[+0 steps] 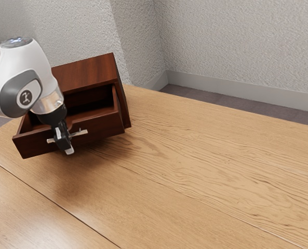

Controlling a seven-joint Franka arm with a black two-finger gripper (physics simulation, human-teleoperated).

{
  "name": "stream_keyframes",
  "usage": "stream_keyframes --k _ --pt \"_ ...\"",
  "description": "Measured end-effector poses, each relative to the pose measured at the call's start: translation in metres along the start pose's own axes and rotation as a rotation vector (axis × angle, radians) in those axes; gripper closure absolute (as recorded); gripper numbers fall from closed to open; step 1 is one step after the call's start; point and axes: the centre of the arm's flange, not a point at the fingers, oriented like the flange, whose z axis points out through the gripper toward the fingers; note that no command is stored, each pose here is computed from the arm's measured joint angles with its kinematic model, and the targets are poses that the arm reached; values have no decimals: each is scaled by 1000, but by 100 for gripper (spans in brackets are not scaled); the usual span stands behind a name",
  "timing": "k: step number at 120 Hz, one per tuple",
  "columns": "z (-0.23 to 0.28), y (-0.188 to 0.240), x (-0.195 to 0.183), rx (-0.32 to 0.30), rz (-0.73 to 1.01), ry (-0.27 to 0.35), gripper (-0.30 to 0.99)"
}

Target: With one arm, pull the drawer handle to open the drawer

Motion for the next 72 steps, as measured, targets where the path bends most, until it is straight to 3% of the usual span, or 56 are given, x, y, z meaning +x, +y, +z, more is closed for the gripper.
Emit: stream_keyframes --k 72 --pt "-1 -9 4 13 14 15 37"
